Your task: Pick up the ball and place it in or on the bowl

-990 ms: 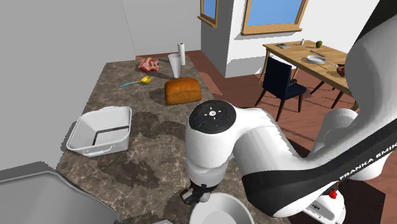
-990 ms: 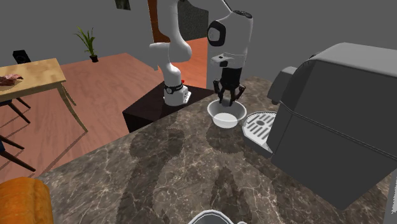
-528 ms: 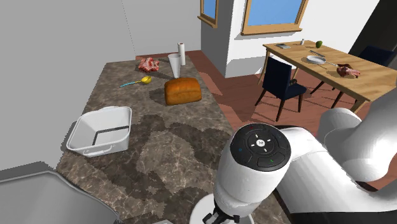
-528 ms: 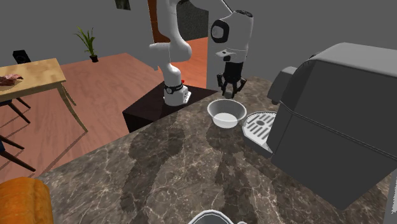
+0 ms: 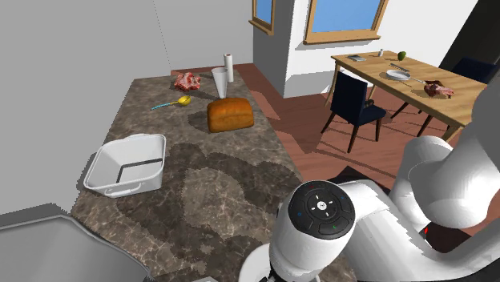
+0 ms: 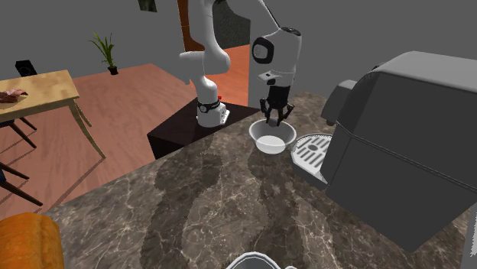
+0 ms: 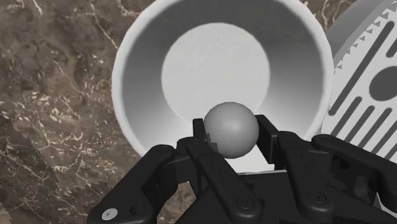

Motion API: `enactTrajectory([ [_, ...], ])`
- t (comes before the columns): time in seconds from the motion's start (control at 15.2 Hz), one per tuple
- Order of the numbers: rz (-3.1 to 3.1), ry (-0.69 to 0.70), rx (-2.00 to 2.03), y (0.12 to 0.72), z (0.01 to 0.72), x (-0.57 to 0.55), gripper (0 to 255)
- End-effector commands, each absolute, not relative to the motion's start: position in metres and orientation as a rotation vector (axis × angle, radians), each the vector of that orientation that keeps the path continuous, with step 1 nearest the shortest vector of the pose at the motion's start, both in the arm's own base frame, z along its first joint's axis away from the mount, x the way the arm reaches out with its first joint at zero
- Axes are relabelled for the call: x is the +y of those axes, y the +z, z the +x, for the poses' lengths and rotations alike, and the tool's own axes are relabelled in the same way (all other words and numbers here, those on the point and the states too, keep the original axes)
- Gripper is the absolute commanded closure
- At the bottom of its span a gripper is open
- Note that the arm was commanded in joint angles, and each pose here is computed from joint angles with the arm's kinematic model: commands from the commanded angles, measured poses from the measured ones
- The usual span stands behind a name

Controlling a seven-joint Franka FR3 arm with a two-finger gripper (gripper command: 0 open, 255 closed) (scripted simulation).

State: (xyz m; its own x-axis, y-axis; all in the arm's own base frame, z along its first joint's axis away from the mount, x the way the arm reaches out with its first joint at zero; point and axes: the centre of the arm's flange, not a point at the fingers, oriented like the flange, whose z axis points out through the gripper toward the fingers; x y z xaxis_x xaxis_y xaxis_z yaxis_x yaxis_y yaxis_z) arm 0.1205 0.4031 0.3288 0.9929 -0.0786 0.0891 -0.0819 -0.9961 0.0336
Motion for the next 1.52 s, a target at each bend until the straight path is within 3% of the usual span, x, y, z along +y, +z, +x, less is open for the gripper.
enactTrajectory([
  [0.0, 3.100, 0.136, -0.125, 0.319, 0.120, 0.404, 255],
  [0.73, 3.100, 0.136, -0.125, 0.301, 0.120, 0.404, 255],
  [0.79, 3.100, 0.136, -0.125, 0.301, 0.120, 0.404, 0],
  [1.12, 3.100, 0.136, -0.125, 0.301, 0.120, 0.404, 0],
  [1.45, 3.100, 0.136, -0.125, 0.351, 0.116, 0.406, 0],
])
